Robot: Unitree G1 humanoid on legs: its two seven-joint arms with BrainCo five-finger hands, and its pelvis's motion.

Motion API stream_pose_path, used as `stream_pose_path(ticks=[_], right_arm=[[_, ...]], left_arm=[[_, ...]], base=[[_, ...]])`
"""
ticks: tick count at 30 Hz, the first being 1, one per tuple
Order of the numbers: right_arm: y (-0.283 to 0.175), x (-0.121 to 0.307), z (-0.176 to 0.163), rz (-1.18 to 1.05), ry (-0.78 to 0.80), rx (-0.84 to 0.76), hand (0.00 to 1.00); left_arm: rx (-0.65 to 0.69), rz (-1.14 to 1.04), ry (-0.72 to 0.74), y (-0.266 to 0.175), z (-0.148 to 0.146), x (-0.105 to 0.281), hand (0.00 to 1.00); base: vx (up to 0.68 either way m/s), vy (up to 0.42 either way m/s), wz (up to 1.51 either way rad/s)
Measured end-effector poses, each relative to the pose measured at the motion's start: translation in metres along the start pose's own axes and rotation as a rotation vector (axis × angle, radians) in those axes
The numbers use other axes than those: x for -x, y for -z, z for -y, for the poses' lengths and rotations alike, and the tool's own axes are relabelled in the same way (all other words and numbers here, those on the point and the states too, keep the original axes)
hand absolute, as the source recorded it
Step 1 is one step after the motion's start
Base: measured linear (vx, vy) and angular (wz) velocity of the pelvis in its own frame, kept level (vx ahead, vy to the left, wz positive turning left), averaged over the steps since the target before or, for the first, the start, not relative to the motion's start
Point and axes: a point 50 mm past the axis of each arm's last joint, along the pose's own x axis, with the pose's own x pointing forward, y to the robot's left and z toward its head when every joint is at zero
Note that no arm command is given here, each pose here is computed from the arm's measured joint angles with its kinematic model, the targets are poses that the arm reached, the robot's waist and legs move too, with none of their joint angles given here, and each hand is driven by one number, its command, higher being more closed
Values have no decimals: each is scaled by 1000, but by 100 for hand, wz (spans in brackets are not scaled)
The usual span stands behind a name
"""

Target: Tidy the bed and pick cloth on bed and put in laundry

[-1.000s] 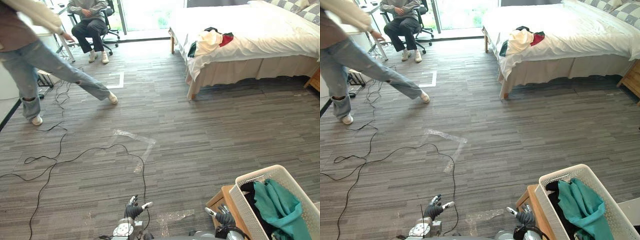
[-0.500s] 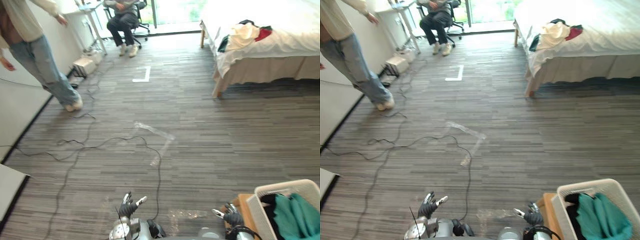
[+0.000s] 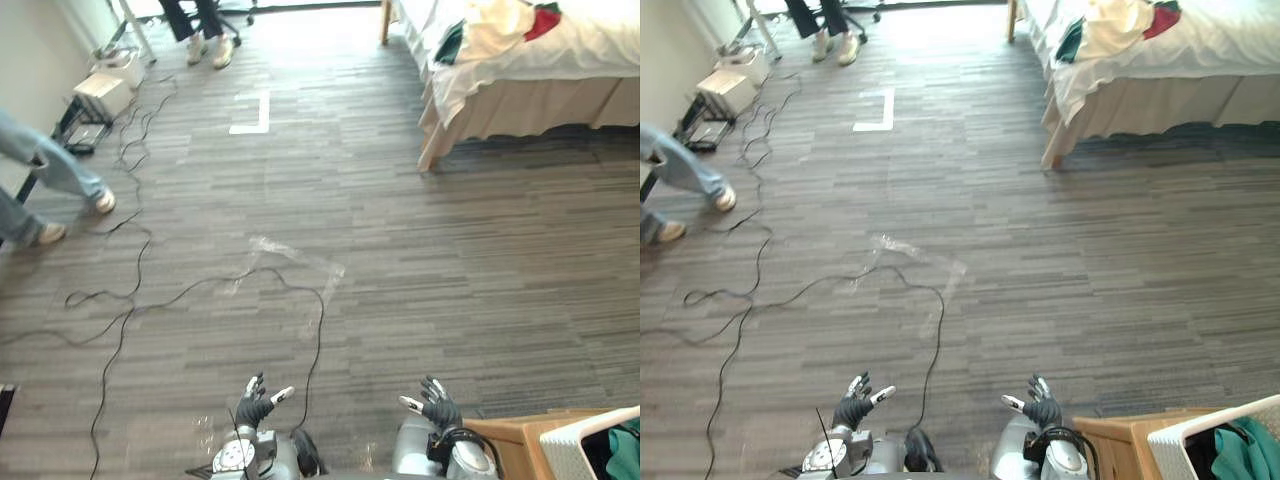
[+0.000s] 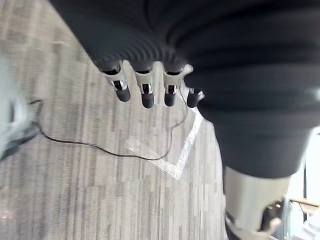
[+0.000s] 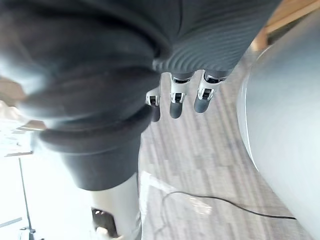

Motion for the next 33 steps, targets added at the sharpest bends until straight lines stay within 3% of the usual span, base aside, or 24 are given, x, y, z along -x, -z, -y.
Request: stream_pose_path(ticks=[7,17,26,33], right_arm=[[-31,-16,10,94,33,22,0],[-16,-9,3,48,-33,80,0],[-8,-6,6,13,-24,79,0],[7,-1,-19,-31,-82,12,0]], left_arm=[[-17,63,71,-22,19,-15,0],[15,-69,32,20,12,6,0],[41,-57,22,19,13,8,0],[-25,-33,40,9,7,1,0]], base=[[423,-142,-33],[304,-55,-84],[582,197,-56],[711,266,-8]])
